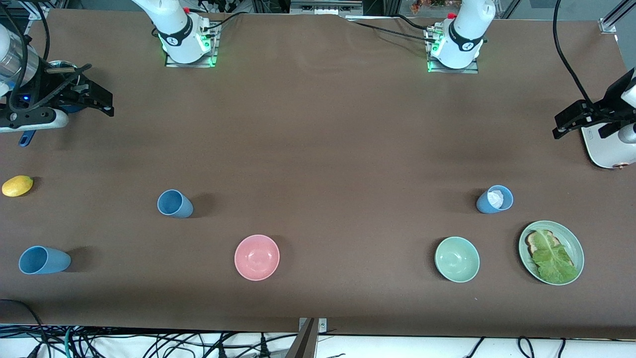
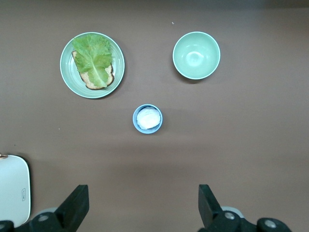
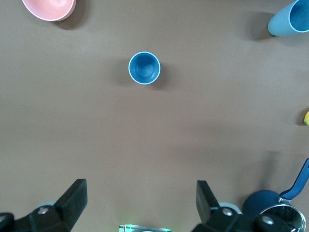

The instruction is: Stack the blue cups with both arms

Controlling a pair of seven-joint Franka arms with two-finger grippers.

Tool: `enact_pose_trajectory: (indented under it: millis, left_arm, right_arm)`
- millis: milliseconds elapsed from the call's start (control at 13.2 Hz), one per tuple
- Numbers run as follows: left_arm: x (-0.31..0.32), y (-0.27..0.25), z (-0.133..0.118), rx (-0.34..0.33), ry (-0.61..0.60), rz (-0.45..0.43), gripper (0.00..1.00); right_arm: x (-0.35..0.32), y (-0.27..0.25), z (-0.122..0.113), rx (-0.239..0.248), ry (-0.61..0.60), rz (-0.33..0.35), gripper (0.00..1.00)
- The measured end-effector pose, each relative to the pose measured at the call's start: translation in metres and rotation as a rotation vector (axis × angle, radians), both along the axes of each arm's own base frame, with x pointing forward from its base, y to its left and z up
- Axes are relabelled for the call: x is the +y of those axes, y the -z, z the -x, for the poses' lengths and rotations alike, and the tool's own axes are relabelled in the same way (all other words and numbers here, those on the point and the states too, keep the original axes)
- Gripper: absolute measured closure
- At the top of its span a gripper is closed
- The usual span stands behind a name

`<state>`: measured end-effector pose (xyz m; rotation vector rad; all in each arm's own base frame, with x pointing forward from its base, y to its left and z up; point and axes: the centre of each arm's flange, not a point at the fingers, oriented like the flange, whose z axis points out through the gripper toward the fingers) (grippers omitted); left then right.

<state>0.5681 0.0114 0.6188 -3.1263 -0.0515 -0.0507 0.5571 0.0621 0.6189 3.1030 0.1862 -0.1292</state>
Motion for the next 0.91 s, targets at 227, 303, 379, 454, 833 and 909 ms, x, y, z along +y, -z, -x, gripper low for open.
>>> enact_pose_trajectory:
  millis: [227, 303, 379, 454, 833, 909]
  left_arm:
    - [-0.0006, 0.0015, -0.0008, 0.002, 0.001, 0.000, 0.00]
    - [-0.0007, 0.0016, -0.0009, 0.002, 0.001, 0.000, 0.00]
    - [-0.0007, 0.0016, -0.0010, 0.002, 0.001, 0.001, 0.00]
    - [-0.0008, 0.0016, -0.0010, 0.002, 0.001, 0.001, 0.00]
    - [-0.0008, 0.0016, -0.0011, 0.001, 0.001, 0.001, 0.00]
    - [-0.0008, 0.0016, -0.0011, 0.001, 0.001, 0.001, 0.00]
  right_arm:
    - [-0.0012, -0.0009, -0.0002, -0.002, 0.002, 0.000, 0.00]
    - [-0.0024, -0.0015, -0.0003, -0.003, 0.004, 0.000, 0.00]
    - [-0.0033, -0.0019, -0.0004, -0.004, 0.006, 0.000, 0.00]
    - [-0.0036, -0.0019, -0.0005, -0.004, 0.006, 0.000, 0.00]
    - [-0.0035, -0.0019, -0.0004, -0.004, 0.006, 0.000, 0.00]
    - [-0.0034, -0.0019, -0.0004, -0.004, 0.006, 0.000, 0.00]
